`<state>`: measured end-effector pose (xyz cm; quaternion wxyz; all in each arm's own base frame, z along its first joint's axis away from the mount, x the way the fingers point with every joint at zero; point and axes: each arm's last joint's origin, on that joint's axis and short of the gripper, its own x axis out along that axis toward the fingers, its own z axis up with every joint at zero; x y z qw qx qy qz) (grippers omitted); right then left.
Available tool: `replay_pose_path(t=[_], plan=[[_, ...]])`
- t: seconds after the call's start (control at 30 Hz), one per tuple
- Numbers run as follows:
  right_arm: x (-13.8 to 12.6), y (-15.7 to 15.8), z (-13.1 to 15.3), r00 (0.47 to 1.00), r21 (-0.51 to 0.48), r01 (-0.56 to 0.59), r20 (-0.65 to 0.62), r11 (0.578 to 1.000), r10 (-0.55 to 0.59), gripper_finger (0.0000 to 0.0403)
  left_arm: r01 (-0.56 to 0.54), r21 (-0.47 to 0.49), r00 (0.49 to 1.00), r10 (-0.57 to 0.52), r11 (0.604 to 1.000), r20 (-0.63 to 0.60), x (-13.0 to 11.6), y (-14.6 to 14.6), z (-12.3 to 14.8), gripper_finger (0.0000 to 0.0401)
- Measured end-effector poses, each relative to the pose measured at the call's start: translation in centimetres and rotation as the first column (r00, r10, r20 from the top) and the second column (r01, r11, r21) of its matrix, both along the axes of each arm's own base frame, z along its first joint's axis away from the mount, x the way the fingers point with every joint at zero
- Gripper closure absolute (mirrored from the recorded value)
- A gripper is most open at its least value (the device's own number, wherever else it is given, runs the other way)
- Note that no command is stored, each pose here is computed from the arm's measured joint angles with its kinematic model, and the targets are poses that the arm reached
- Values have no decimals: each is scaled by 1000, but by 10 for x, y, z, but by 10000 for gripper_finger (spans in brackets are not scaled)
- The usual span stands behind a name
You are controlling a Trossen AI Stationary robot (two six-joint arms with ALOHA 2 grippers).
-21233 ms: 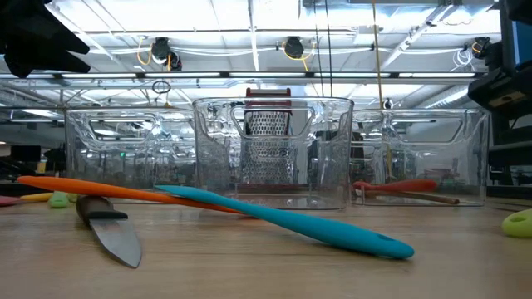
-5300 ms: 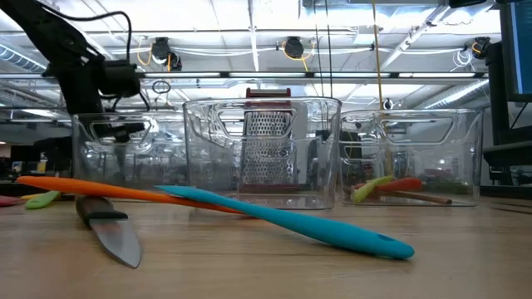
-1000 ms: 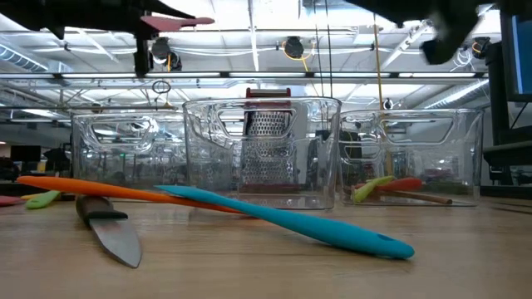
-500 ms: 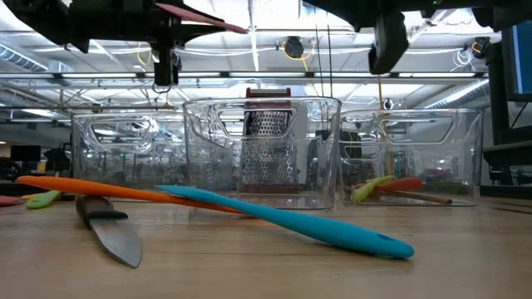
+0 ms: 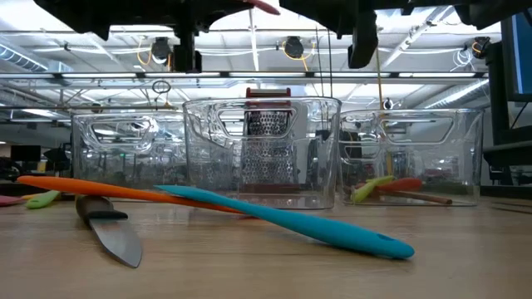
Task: Pick & Place Kitchen Items
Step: Put the pink spatula into the middle transparent bin
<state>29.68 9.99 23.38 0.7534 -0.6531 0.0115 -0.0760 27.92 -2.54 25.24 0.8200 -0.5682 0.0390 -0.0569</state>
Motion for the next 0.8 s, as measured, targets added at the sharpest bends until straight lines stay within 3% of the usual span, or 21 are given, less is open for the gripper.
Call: replay_pose_path(t=[0.27,0.8], plan=[[1,-5,0,998,-145,56,-19,988,-59,198,5,-78,997,-11,997,-70,8,-4,-14,401],[10,-42,-3,978,-154,192,-47,969,-201,196,-28,-124,997,19,992,-70,9,-8,-15,401]])
